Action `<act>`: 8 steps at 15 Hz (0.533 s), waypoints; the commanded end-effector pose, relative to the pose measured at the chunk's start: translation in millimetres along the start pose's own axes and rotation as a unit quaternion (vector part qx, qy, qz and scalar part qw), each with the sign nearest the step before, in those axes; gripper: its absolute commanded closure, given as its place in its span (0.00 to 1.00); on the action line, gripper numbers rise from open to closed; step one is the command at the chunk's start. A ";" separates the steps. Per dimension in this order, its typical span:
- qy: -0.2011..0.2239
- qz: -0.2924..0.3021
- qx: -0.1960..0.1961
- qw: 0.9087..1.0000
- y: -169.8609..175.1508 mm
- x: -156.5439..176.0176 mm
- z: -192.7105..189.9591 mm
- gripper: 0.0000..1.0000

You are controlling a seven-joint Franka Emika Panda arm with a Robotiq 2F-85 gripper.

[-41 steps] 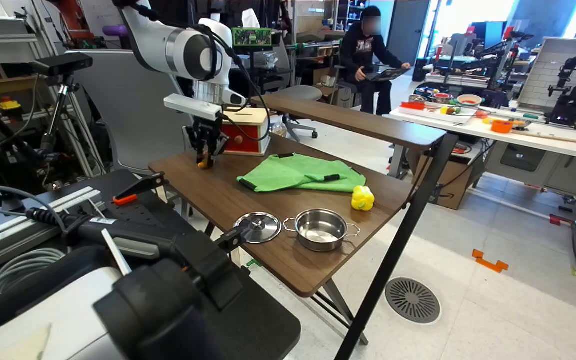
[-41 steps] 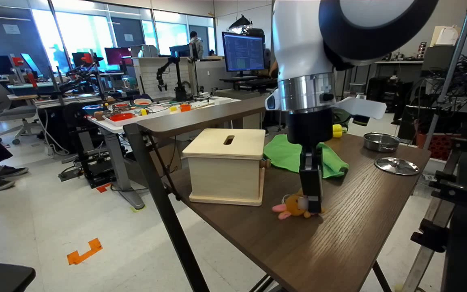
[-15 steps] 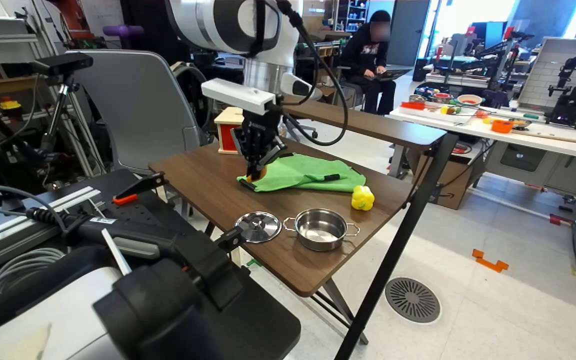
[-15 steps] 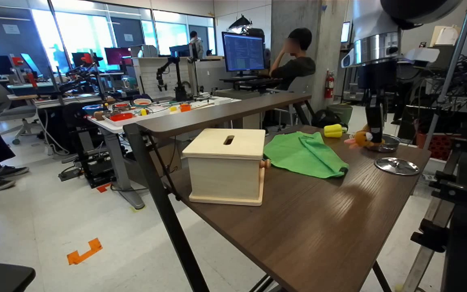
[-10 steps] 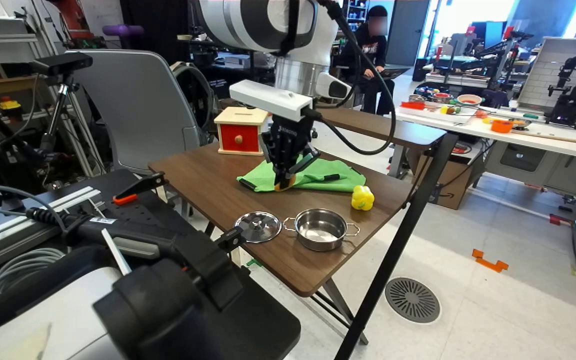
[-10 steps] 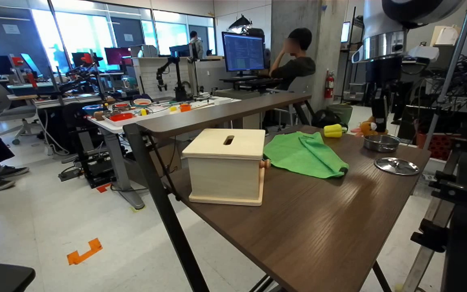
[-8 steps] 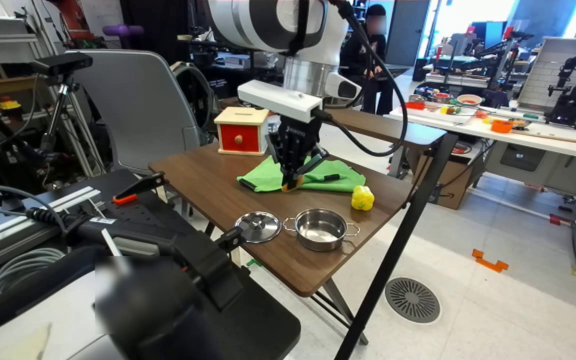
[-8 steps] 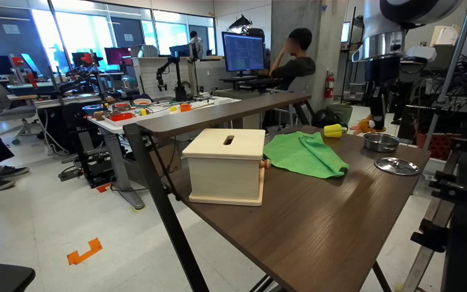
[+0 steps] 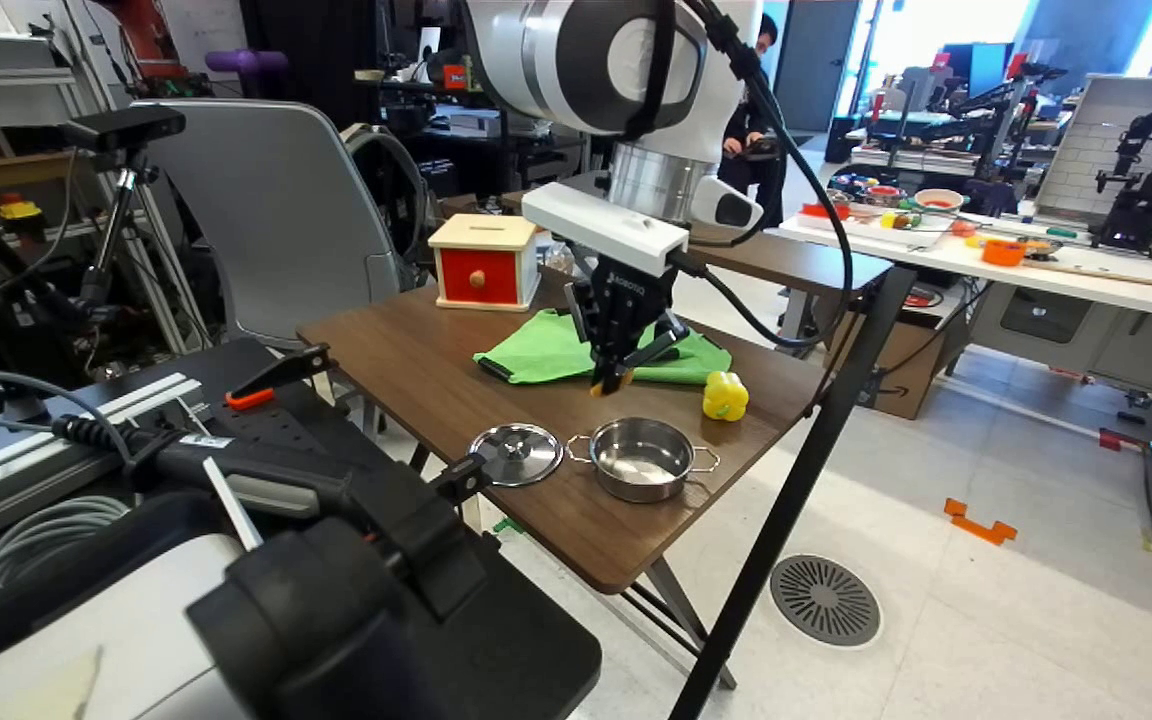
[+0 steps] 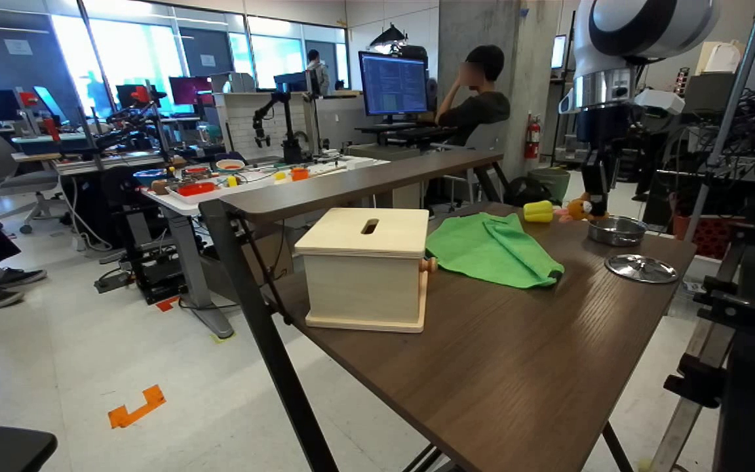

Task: Pick up the animal plush toy and put it on the right side of the table

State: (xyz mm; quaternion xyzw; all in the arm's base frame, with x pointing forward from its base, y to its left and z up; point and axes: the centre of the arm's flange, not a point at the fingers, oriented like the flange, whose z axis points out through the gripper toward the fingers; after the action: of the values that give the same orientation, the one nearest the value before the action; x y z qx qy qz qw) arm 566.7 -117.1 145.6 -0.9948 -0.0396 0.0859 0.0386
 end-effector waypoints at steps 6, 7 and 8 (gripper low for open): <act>-0.028 0.004 0.028 0.999 18.3 24.3 23.4 0.98; -0.031 0.004 0.031 0.999 17.6 25.7 25.7 0.98; -0.034 0.006 0.034 0.999 16.6 27.5 26.8 0.66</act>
State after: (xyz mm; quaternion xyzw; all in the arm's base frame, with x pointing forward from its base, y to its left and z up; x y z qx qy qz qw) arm 577.4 -128.0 117.7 -0.9917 -0.0309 0.1130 0.0526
